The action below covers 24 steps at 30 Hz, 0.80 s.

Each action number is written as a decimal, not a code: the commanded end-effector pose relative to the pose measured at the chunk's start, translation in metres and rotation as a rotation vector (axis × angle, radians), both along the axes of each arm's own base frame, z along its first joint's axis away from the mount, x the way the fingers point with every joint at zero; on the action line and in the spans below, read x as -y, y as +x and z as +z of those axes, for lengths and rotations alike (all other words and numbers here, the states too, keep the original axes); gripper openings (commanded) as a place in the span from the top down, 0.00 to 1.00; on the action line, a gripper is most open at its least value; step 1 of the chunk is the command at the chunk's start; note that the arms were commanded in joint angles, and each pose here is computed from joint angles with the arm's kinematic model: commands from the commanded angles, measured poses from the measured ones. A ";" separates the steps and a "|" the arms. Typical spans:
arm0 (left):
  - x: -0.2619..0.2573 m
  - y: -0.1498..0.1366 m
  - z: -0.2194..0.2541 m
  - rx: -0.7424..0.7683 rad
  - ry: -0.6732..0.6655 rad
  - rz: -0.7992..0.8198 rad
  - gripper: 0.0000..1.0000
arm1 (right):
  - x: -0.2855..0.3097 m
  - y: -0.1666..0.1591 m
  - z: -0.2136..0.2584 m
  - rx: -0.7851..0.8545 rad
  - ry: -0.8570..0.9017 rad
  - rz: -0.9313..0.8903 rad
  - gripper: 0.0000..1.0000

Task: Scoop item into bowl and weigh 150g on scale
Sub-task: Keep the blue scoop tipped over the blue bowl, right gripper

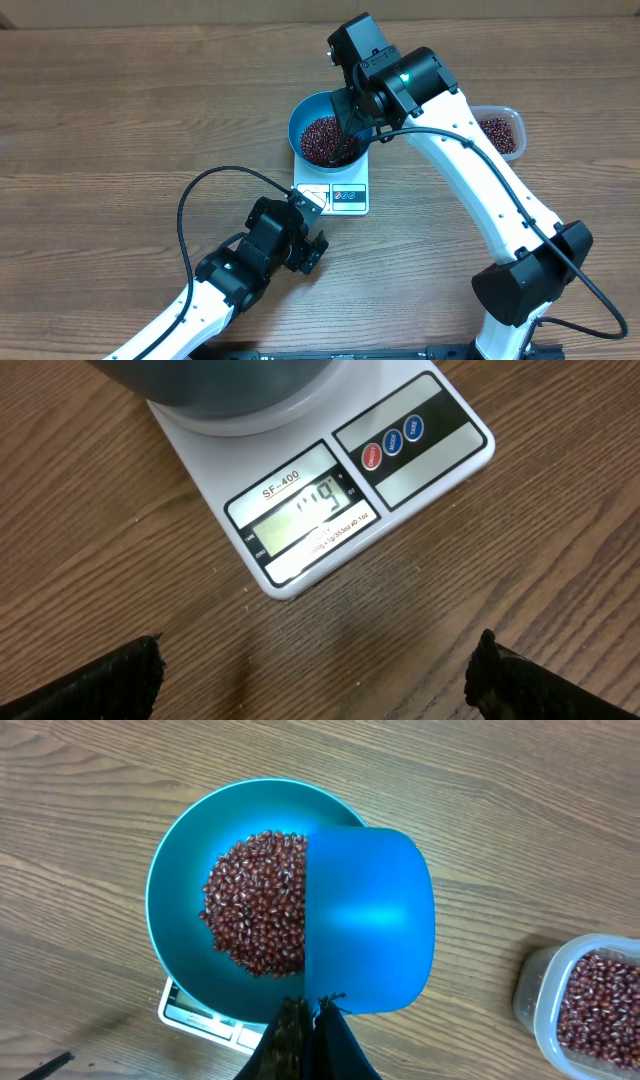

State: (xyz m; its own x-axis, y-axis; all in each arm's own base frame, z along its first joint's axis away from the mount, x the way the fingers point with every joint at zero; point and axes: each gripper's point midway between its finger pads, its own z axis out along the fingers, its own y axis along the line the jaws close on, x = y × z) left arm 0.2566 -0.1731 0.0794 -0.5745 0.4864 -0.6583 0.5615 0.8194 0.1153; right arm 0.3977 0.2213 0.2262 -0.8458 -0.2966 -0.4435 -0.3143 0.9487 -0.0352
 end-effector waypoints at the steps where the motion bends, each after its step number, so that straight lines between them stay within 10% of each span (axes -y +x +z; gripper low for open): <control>1: 0.001 0.007 0.009 0.021 -0.011 0.016 0.00 | 0.000 0.001 0.032 0.081 0.037 -0.021 0.96; 24: 0.001 0.007 0.009 0.022 -0.011 0.016 0.00 | 0.001 0.002 0.032 0.083 0.036 -0.024 0.96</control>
State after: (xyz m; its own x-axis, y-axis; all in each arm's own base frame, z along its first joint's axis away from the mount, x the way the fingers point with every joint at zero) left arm 0.2566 -0.1731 0.0794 -0.5745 0.4864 -0.6583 0.5615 0.8194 0.1153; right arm 0.3990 0.2189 0.2265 -0.8469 -0.2883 -0.4468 -0.3003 0.9527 -0.0455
